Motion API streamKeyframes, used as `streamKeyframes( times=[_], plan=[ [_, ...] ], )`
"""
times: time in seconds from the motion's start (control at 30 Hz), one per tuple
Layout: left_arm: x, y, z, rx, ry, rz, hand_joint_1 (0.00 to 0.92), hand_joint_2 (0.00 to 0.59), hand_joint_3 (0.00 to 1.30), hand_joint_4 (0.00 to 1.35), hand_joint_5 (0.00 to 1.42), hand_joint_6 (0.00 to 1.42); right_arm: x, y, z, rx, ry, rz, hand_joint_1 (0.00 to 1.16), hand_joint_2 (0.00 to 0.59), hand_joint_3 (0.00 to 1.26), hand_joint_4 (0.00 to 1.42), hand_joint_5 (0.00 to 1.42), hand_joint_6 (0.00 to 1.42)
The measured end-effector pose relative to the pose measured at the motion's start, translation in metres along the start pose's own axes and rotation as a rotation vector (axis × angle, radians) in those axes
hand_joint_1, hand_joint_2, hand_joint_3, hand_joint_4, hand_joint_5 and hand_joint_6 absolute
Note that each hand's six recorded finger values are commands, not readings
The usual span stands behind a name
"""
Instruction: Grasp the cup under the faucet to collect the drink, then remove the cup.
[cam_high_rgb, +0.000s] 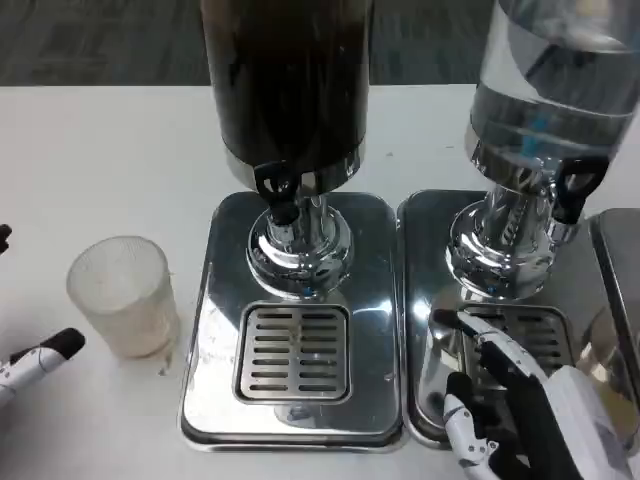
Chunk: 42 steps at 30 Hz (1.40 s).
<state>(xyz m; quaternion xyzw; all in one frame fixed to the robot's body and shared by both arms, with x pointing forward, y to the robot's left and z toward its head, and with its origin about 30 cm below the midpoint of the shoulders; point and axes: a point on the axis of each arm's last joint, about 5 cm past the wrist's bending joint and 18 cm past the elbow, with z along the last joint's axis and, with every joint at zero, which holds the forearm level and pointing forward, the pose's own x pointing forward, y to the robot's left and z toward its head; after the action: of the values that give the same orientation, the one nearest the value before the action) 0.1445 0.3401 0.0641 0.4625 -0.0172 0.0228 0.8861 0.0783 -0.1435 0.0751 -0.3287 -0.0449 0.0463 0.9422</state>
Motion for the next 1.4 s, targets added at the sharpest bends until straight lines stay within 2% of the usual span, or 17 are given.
streamKeyframes(
  times=[0.87,1.4],
  plan=[
    [0.023,-0.01,0.005,0.017,-0.003,-0.068,0.139,0.03,0.0,0.0,0.05,0.1,0.003,0.0054,0.005,0.023,-0.016,-0.015,0.44,0.586,0.22,0.16,0.14,0.26],
    [0.022,-0.015,0.0044,0.017,0.005,-0.051,0.128,0.034,0.0,0.0,0.05,0.09,0.007,0.0073,0.0069,0.028,-0.034,-0.005,0.44,0.586,0.22,0.16,0.14,0.27]
  ],
)
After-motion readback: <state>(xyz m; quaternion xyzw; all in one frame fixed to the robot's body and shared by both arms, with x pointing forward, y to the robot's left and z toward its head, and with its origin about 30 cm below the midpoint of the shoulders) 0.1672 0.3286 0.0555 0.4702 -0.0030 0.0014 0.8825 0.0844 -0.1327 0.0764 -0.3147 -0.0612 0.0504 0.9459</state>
